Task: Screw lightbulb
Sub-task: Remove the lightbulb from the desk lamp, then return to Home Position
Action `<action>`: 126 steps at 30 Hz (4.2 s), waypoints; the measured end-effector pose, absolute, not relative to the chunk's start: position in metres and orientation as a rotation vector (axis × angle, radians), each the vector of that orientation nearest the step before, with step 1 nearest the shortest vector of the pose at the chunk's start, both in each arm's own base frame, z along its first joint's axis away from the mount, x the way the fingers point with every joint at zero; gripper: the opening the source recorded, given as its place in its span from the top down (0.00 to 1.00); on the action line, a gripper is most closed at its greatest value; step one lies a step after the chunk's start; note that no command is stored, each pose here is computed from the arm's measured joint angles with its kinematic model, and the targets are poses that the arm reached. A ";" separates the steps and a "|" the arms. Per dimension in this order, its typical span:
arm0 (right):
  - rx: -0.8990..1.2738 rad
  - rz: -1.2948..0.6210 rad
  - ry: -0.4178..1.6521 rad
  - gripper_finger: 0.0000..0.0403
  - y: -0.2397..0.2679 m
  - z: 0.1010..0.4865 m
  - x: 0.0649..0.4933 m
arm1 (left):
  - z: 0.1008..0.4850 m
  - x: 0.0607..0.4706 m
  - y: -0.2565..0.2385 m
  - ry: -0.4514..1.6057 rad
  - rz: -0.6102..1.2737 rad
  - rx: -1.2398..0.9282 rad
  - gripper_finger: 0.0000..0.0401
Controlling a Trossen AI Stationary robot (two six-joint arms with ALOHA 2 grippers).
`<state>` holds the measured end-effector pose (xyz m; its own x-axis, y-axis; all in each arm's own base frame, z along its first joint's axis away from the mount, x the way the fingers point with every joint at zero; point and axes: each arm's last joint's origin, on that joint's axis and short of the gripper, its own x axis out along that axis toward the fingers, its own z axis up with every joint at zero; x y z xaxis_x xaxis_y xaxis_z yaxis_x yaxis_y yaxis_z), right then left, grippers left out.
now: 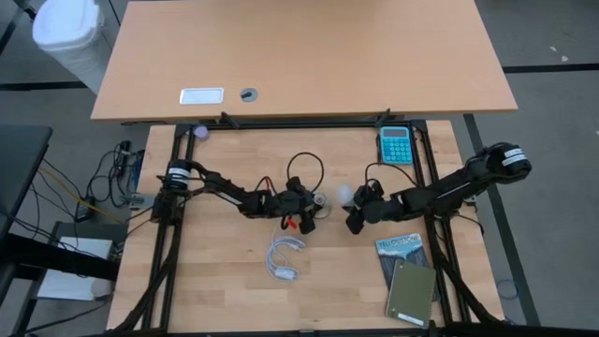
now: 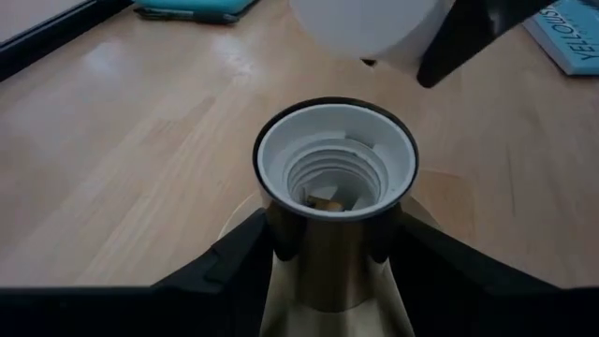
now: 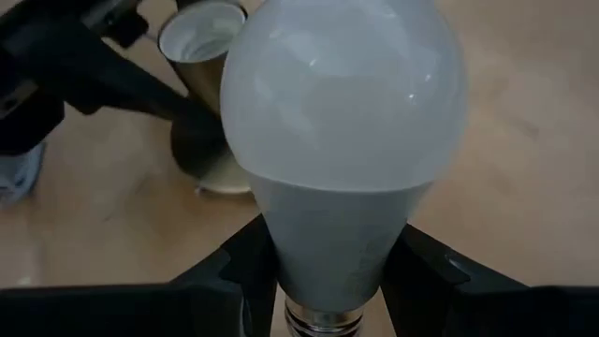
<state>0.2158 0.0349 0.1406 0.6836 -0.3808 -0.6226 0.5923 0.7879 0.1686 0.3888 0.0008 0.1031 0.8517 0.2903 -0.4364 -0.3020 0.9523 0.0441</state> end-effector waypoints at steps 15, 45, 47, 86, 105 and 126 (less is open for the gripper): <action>0.540 -0.549 0.960 0.62 0.011 0.153 0.216 | 0.112 0.383 0.006 0.526 0.294 -0.022 0.50; 0.457 -0.484 0.877 0.34 0.012 0.165 0.201 | 0.149 0.367 0.004 0.601 0.258 -0.009 0.22; 0.444 -0.475 0.838 0.34 0.012 0.173 0.198 | 0.156 0.363 0.003 0.609 0.232 -0.006 0.22; 0.140 -0.271 0.195 0.40 0.080 0.123 0.107 | 0.151 0.168 -0.060 0.194 -0.085 -0.017 0.22; 0.181 -0.136 0.227 0.40 0.085 0.125 0.108 | 0.133 0.149 -0.054 0.193 -0.171 -0.085 0.22; 0.388 0.027 0.104 0.40 0.080 0.154 0.100 | 0.155 0.139 -0.050 0.066 -0.180 -0.119 0.22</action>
